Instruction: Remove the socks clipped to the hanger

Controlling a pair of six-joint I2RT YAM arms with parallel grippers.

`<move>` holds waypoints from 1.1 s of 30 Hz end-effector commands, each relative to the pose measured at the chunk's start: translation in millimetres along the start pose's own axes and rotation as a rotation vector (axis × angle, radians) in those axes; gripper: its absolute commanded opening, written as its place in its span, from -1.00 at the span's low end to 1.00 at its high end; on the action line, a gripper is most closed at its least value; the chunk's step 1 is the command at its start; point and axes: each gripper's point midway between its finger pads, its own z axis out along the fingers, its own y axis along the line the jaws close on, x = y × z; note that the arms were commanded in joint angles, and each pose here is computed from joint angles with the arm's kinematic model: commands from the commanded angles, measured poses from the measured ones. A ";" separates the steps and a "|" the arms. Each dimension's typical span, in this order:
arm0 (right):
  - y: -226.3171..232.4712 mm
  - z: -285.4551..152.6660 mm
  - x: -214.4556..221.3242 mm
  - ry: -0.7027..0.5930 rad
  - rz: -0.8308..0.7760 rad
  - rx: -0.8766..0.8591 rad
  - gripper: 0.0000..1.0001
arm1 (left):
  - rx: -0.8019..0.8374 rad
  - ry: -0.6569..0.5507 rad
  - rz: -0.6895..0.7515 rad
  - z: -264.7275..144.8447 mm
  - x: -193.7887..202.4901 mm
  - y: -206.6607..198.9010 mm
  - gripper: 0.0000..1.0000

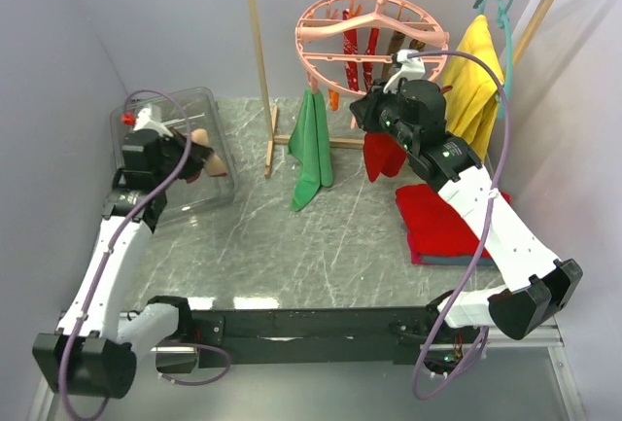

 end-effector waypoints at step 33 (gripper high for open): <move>44.0 -22.9 -9.9 0.046 0.129 -0.183 -0.83 | 0.647 0.192 0.044 8.0 155.0 -147.9 0.64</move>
